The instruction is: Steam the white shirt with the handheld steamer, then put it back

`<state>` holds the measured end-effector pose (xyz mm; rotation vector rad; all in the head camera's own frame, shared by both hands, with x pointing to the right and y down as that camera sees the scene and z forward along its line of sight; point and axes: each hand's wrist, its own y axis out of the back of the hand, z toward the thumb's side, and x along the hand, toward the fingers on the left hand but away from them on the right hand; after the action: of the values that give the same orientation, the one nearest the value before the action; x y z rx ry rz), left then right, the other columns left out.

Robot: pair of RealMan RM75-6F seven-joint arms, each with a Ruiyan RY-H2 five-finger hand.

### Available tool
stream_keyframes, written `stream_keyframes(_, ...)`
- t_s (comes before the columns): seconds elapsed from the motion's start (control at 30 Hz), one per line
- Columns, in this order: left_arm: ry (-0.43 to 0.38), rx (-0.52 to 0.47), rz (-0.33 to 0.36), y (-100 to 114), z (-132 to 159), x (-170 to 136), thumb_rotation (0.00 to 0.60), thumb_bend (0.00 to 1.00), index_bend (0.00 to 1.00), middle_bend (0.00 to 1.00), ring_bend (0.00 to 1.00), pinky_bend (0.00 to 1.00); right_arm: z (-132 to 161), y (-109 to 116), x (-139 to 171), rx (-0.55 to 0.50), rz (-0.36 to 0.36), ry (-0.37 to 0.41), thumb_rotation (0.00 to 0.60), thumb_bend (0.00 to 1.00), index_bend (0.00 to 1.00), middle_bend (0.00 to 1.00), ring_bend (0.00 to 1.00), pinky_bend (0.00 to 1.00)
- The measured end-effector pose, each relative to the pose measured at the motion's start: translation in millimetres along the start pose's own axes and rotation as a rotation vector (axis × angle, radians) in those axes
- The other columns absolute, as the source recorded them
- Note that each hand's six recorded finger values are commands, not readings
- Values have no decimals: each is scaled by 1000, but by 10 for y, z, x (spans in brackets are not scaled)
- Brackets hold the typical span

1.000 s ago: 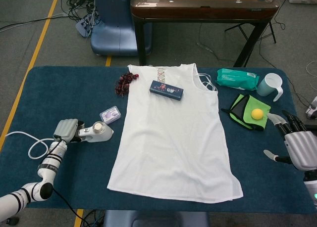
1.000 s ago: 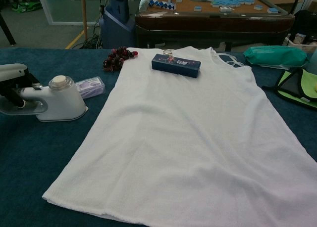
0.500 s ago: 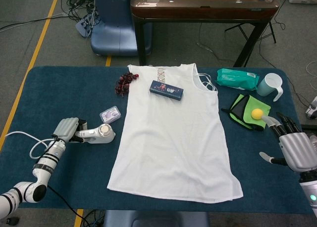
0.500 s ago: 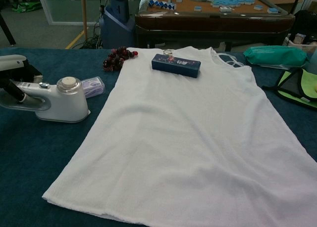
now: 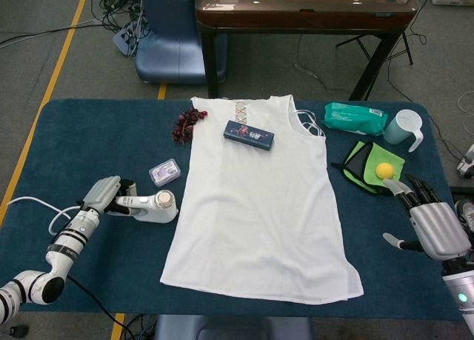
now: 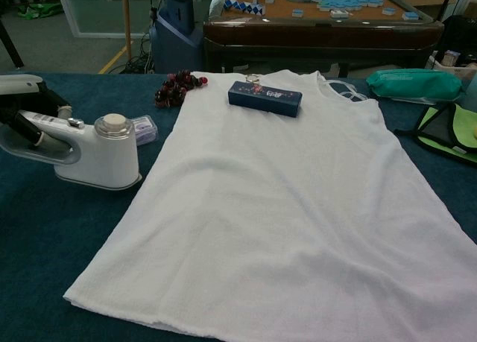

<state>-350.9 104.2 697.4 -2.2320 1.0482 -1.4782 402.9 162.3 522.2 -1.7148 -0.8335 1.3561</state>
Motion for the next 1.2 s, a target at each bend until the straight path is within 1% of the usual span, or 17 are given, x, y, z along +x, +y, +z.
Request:
stream_keyframes(0.33, -40, -117, -22, 54, 160, -45, 600, 185, 897, 686, 564, 567, 8, -28, 6, -4, 10, 3, 600, 16, 0, 179, 41, 96)
stream_keyframes(0.47, -57, -155, -26, 49, 217, -62, 600, 185, 897, 686, 565, 567, 7, -51, 15, -6, 19, 5, 600, 17, 0, 179, 41, 95)
stream_keyframes(0.63, -84, -235, -36, 24, 306, -84, 600, 185, 893, 686, 565, 567, 19, -98, 25, -11, 36, 10, 600, 17, 0, 179, 41, 95)
stream_keyframes(0.77, -126, -247, -34, -21, 399, -95, 600, 185, 893, 687, 565, 567, 52, -164, 24, -17, 60, 25, 600, 16, 0, 179, 41, 95)
stream_keyframes(0.97, -179, -263, -11, -124, 529, -71, 600, 185, 893, 687, 565, 567, 141, -334, -1, -25, 119, 64, 600, 16, 0, 179, 41, 96)
stream_keyframes(1.03, -196, -264, -8, -177, 581, -55, 600, 185, 893, 687, 565, 567, 185, -417, -12, -26, 150, 81, 600, 20, 0, 179, 41, 96)
stream_keyframes(1.2, -224, -241, -12, -285, 693, -6, 600, 185, 893, 687, 565, 567, 326, -669, -43, -27, 254, 134, 600, 116, 0, 179, 41, 96)
